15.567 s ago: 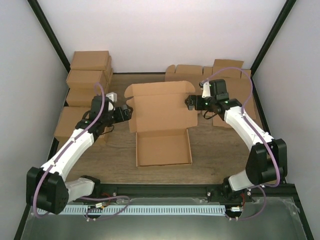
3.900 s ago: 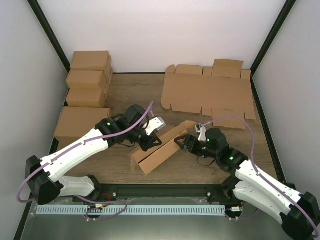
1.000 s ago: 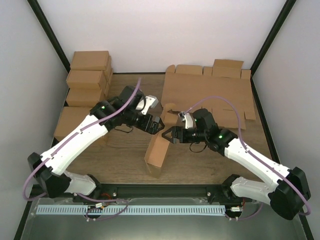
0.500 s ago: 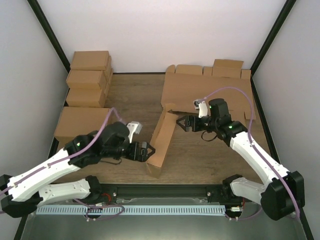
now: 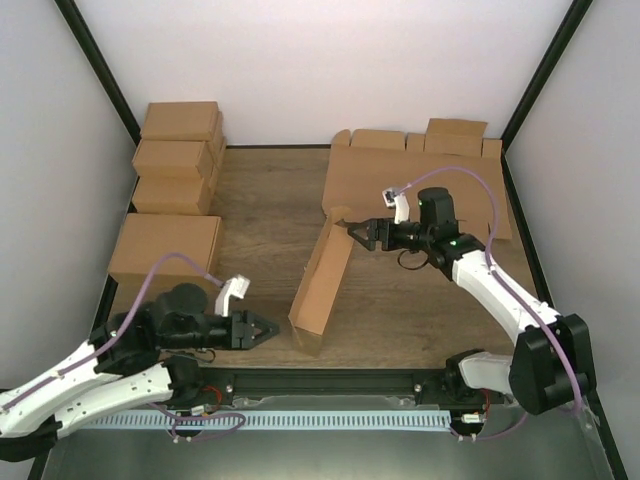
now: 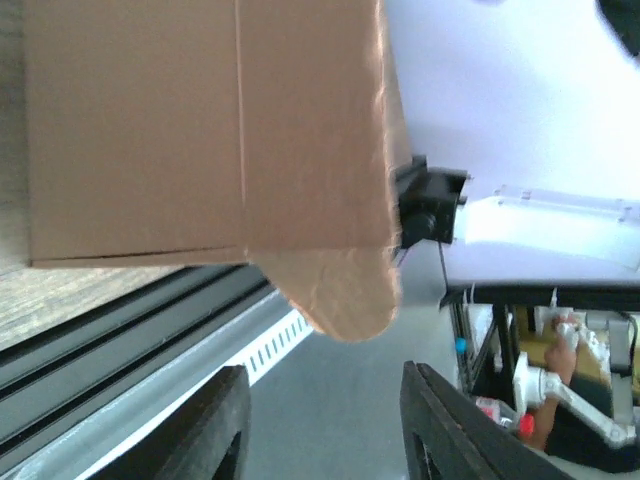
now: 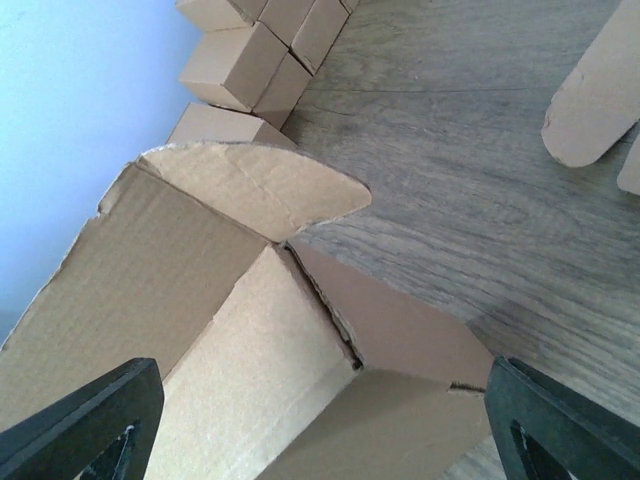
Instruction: Fold the paper box
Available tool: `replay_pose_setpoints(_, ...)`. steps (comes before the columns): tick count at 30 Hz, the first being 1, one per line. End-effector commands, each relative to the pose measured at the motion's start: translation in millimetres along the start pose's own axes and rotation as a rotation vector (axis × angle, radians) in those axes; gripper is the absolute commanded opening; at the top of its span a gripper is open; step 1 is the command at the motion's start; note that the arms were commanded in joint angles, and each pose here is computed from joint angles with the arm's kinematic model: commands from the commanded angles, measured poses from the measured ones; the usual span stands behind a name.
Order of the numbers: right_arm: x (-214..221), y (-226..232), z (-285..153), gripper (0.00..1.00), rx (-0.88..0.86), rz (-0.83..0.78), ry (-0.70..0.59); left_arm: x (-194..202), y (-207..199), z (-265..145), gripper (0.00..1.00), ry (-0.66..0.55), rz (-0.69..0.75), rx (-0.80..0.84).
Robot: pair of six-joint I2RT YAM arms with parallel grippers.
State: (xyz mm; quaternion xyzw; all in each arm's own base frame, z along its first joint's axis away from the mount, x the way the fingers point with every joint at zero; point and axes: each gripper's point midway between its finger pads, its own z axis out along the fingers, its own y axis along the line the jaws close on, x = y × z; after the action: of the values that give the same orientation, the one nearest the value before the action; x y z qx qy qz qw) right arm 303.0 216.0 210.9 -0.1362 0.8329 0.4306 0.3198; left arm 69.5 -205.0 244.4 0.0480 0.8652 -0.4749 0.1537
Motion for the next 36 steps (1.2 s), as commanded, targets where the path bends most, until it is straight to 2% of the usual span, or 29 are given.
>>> replay_pose_setpoints(1,-15.8,2.0,2.6,0.91,-0.030,-0.059,-0.043,40.1,5.2,22.1,0.34,0.194,0.047,0.106)
replay_pose_setpoints(4,-18.2,1.7,4.5,0.90,-0.045,-0.090,-0.061,49.2,18.0,27.2,0.11,0.201,0.060,0.134)
replay_pose_setpoints(6,-18.5,4.5,5.7,0.89,-0.071,-0.105,-0.067,53.0,22.7,31.7,0.04,0.202,0.055,0.161)
replay_pose_setpoints(17,-17.1,2.2,19.7,0.86,-0.131,-0.096,-0.050,51.1,43.2,66.9,0.04,0.143,0.016,0.216)
replay_pose_setpoints(24,-6.5,4.3,24.1,0.83,-0.176,-0.126,-0.005,34.4,38.8,82.0,0.04,0.071,0.008,0.227)
replay_pose_setpoints(30,2.9,6.2,21.2,0.80,-0.189,-0.144,0.022,33.8,51.8,100.5,0.04,0.091,-0.001,0.150)
replay_pose_setpoints(36,5.3,5.0,14.3,0.77,-0.145,-0.157,0.026,14.3,65.8,97.9,0.04,0.016,-0.023,0.103)
